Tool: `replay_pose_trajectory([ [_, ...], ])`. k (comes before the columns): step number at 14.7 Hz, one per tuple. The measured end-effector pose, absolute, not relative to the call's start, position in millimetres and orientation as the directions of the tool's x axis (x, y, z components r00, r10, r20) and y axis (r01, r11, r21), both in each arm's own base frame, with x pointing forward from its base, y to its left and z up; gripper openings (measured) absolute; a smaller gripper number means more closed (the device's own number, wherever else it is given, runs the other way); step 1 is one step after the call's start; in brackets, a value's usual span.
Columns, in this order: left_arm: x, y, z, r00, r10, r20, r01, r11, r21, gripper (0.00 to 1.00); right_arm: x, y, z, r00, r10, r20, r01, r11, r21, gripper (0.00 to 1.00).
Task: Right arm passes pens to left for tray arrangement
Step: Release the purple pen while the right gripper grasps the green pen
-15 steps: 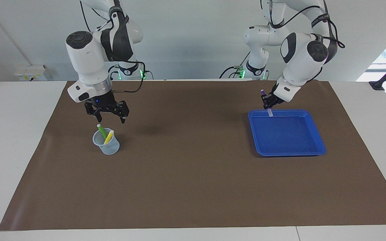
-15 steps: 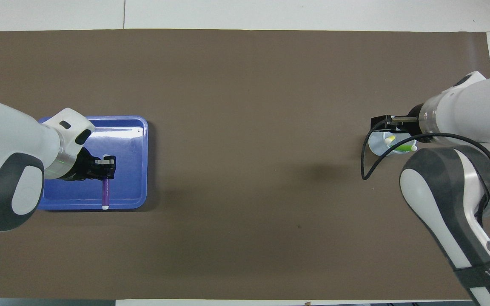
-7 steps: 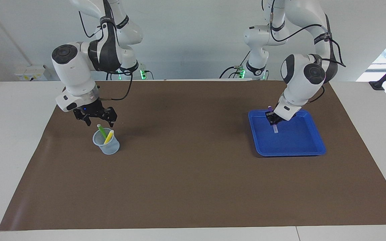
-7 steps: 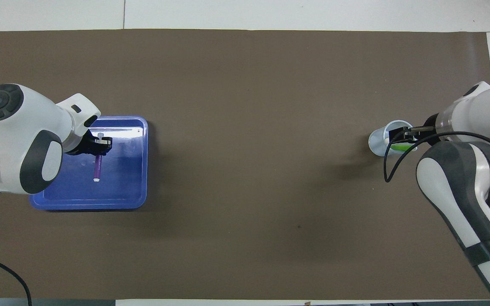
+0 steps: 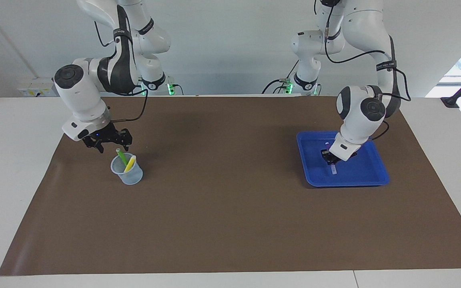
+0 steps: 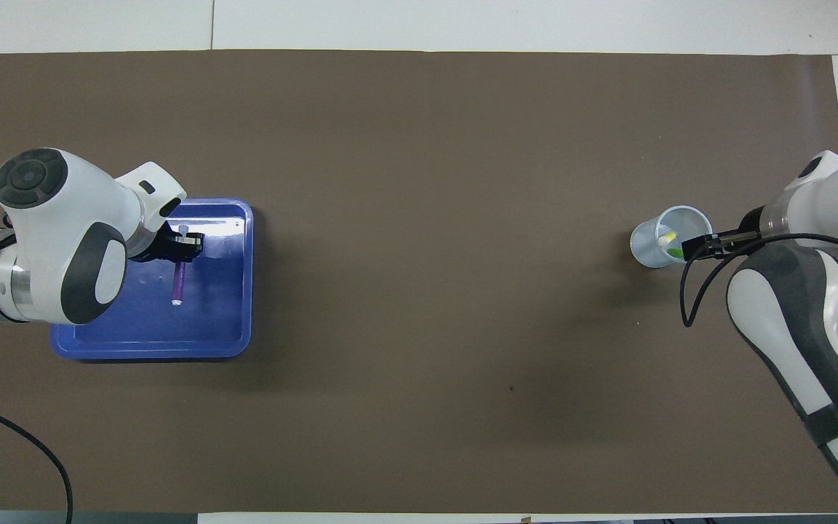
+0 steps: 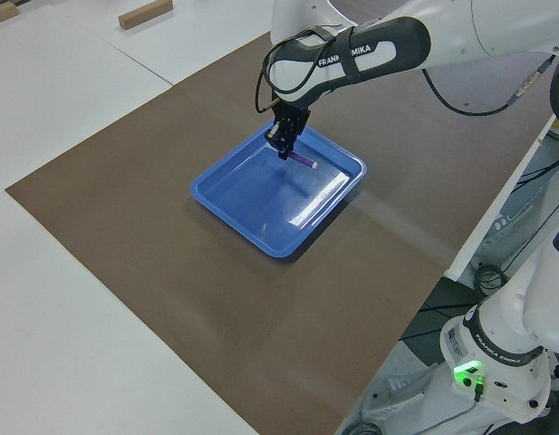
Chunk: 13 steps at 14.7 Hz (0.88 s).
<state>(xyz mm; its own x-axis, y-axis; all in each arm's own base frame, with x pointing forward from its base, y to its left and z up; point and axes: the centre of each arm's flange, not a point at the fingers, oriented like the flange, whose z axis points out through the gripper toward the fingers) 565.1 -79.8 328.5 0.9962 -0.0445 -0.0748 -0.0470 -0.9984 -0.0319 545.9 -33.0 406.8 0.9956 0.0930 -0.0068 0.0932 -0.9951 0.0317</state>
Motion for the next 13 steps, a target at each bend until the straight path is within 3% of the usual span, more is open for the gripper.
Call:
replay_pose_trajectory([
  [2,563,-80,323,0.997,-0.046,-0.069,-0.048,-0.998,-0.030,0.17,546,-32,404,0.995,0.095,0.002,0.095,-0.995,0.033,0.88],
  [4,561,-80,319,0.997,-0.046,-0.068,-0.048,-0.998,-0.030,0.17,547,-32,405,0.995,0.098,0.018,0.098,-0.995,0.035,0.70],
  [6,560,-80,318,0.996,-0.046,-0.070,-0.048,-0.998,-0.030,0.17,548,-31,406,0.993,0.117,0.023,0.116,-0.993,0.036,0.67],
  [7,560,-80,317,0.996,-0.046,-0.072,-0.049,-0.998,-0.030,0.17,548,-31,406,0.992,0.122,0.023,0.121,-0.992,0.036,0.58],
  [9,558,-79,315,0.996,-0.046,-0.077,-0.049,-0.998,-0.031,0.32,547,-30,405,0.992,0.127,0.022,0.126,-0.991,0.036,0.33],
  [13,557,-79,313,0.996,-0.047,-0.077,-0.049,-0.998,-0.031,0.77,547,-26,403,0.992,0.124,0.020,0.123,-0.992,0.020,0.30],
])
